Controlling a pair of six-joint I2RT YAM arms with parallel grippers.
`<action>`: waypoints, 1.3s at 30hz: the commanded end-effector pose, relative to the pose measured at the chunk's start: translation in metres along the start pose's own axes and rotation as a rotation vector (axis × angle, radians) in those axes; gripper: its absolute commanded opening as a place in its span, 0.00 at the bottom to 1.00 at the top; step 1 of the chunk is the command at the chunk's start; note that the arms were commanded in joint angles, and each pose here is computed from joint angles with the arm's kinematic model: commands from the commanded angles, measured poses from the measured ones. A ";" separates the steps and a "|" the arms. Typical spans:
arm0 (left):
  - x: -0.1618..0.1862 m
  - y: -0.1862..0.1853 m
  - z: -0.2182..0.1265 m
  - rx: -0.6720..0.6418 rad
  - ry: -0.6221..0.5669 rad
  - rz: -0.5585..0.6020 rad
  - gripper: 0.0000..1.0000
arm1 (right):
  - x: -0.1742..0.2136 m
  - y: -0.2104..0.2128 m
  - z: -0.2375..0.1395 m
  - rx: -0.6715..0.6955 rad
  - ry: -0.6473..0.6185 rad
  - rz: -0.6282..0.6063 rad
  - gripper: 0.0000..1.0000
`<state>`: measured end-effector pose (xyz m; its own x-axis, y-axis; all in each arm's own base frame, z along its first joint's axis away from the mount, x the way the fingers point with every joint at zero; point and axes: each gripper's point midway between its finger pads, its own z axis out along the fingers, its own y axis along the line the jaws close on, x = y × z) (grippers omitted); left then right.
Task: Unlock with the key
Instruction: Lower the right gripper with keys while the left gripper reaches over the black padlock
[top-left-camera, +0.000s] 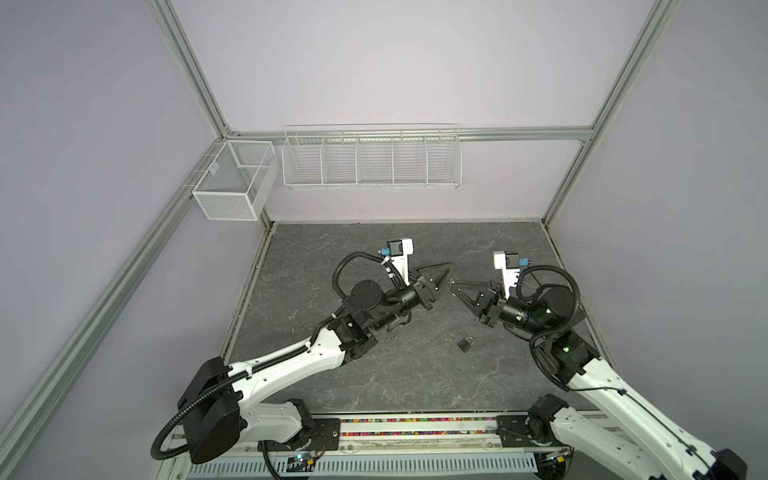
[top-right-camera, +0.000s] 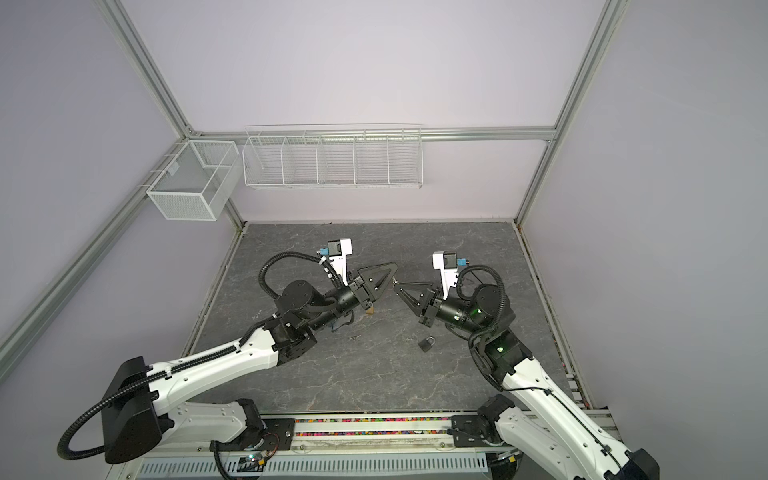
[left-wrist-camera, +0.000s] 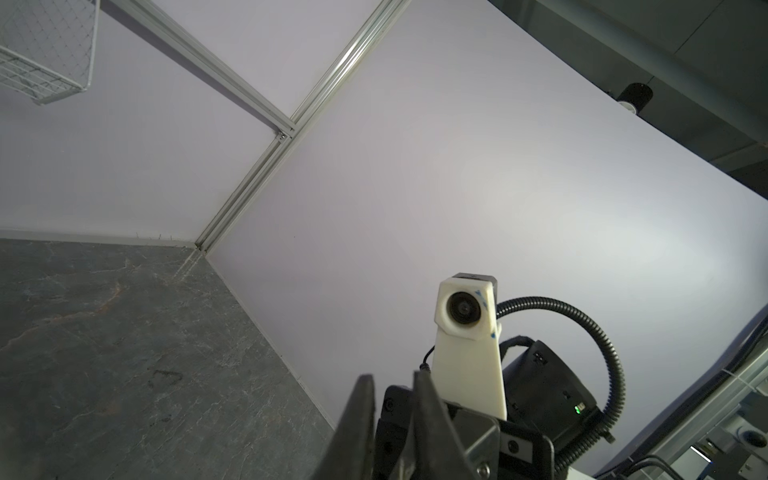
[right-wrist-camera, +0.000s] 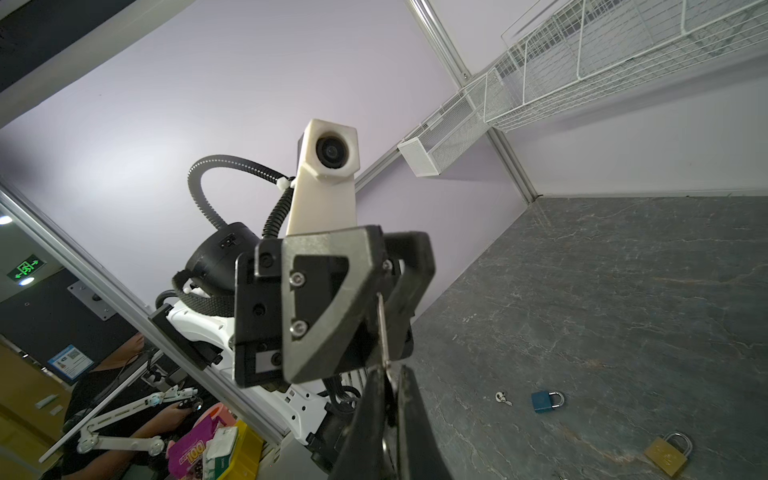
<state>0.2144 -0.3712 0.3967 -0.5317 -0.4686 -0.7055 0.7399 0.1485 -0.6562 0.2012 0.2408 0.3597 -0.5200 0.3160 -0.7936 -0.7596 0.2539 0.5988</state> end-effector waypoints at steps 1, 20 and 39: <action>-0.020 -0.005 -0.006 -0.018 -0.028 0.022 0.63 | 0.011 -0.019 -0.009 0.115 0.034 -0.055 0.06; 0.086 0.107 -0.031 -0.521 0.441 0.081 0.66 | 0.075 -0.066 -0.110 0.623 0.212 0.027 0.06; 0.238 0.174 -0.011 -0.644 1.014 0.330 0.63 | 0.129 -0.108 -0.172 1.038 0.385 0.297 0.07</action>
<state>0.2190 -0.4478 0.1280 -0.6994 0.3936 -0.5966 0.6565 0.6839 -0.3184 0.1538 0.1030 0.1858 -0.8369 0.2094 -0.5058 -0.0369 0.9003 0.4338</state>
